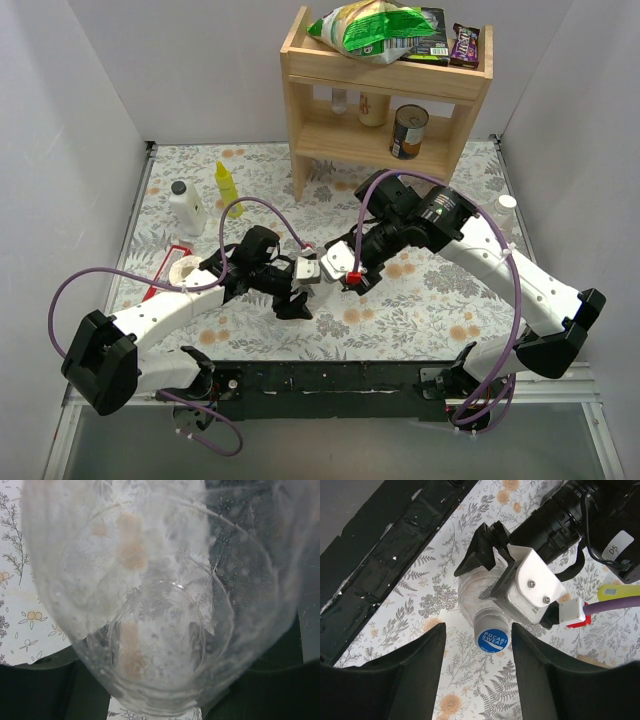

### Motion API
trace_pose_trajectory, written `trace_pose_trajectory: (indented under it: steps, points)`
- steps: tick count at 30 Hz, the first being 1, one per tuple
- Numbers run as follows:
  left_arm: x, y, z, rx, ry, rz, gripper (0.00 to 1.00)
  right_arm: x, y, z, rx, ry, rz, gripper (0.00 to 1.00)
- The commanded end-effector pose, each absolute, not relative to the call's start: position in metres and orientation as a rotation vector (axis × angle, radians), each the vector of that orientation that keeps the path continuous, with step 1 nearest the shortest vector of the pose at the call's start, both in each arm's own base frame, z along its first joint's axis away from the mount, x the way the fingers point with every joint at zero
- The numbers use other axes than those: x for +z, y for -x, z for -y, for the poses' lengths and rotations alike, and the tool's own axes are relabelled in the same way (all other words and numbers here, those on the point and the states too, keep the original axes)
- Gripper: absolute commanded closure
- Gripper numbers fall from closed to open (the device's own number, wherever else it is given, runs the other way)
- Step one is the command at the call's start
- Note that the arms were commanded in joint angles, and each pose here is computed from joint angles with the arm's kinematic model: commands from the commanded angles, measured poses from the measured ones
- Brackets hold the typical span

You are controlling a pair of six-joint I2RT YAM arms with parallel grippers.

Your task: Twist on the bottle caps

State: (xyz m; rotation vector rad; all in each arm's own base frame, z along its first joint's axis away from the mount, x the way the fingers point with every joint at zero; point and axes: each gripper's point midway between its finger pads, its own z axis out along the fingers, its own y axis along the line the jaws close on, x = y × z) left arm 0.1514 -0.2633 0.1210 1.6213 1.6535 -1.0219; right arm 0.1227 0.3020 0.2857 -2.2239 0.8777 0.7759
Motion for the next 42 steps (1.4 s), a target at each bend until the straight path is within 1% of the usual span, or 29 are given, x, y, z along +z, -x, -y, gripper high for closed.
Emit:
trace_pose_trajectory:
  steps: [1,3,8,11,14,17,18,20,21,23,25,27,28,29,32,34,35,37,38,39,40,41,42]
  points:
    - [0.141,-0.153,0.27,-1.031,-1.634,-1.562,1.0,0.276,-0.122,-0.3,0.761,2.256,-0.865,0.42]
    - [0.142,-0.154,0.27,-1.028,-1.637,-1.555,1.0,0.277,-0.126,-0.302,0.739,2.249,-0.864,0.46]
    - [0.142,-0.153,0.27,-1.025,-1.65,-1.539,1.0,0.274,-0.131,-0.304,0.712,2.245,-0.857,0.48]
    - [0.143,-0.155,0.27,-1.011,-1.656,-1.528,1.0,0.274,-0.133,-0.306,0.7,2.245,-0.854,0.53]
    - [0.144,-0.156,0.269,-0.996,-1.658,-1.526,1.0,0.27,-0.135,-0.306,0.684,2.257,-0.849,0.55]
    - [0.145,-0.161,0.269,-0.957,-1.669,-1.5,1.0,0.265,-0.137,-0.306,0.675,2.269,-0.862,0.64]
    - [0.145,-0.167,0.269,-0.922,-1.656,-1.504,1.0,0.264,-0.139,-0.307,0.672,2.268,-0.882,0.71]
    - [0.15,-0.179,0.272,-0.88,-1.586,-1.524,1.0,0.258,-0.148,-0.311,0.674,2.24,-1.011,0.75]
    - [0.15,-0.192,0.269,-0.804,-1.537,-1.553,1.0,0.257,-0.153,-0.312,0.665,2.222,-1.062,0.77]
    - [0.162,-0.206,0.27,-0.747,-1.414,-1.542,1.0,0.251,-0.164,-0.315,0.661,2.155,-1.236,0.79]
    - [0.169,-0.227,0.263,-0.637,-1.282,-1.566,1.0,0.252,-0.171,-0.32,0.671,2.085,-1.335,0.84]
    - [0.18,-0.241,0.259,-0.589,-1.153,-1.573,1.0,0.248,-0.179,-0.322,0.696,1.978,-1.527,0.86]
    - [0.18,-0.249,0.252,-0.538,-1.105,-1.601,1.0,0.253,-0.182,-0.324,0.714,1.938,-1.567,0.91]
    - [0.189,-0.257,0.252,-0.516,-1.06,-1.583,1.0,0.246,-0.187,-0.325,0.749,1.836,-1.748,0.98]
    - [0.197,-0.274,0.244,-0.442,-0.959,-1.6,1.0,0.237,-0.196,-0.323,0.84,1.633,-2.019,0.99]
    - [0.196,-0.28,0.241,-0.407,-0.937,-1.612,1.0,0.234,-0.189,-0.321,0.976,1.48,-2.21,0.99]
    - [0.195,-0.285,0.237,-0.375,-0.917,-1.623,1.0,0.231,-0.189,-0.321,1.118,1.394,-2.3,0.99]
    - [0.191,-0.29,0.234,-0.349,-0.897,-1.642,1.0,0.23,-0.185,-0.321,1.216,1.316,-2.39,0.99]
    - [0.189,-0.293,0.231,-0.324,-0.881,-1.647,1.0,0.234,-0.187,-0.322,1.292,1.283,-2.392,0.91]
    - [0.186,-0.293,0.229,-0.317,-0.878,-1.655,1.0,0.238,-0.189,-0.323,1.336,1.269,-2.38,0.64]
    - [0.177,-0.292,0.227,-0.312,-0.876,-1.677,1.0,0.243,-0.193,-0.324,1.354,1.266,-2.353,0.51]
    - [0.173,-0.292,0.226,-0.307,-0.874,-1.69,1.0,0.259,-0.203,-0.326,1.374,1.253,-2.287,0.42]
    - [0.17,-0.291,0.226,-0.309,-0.879,-1.698,1.0,0.27,-0.21,-0.328,1.388,1.255,-2.227,0.17]
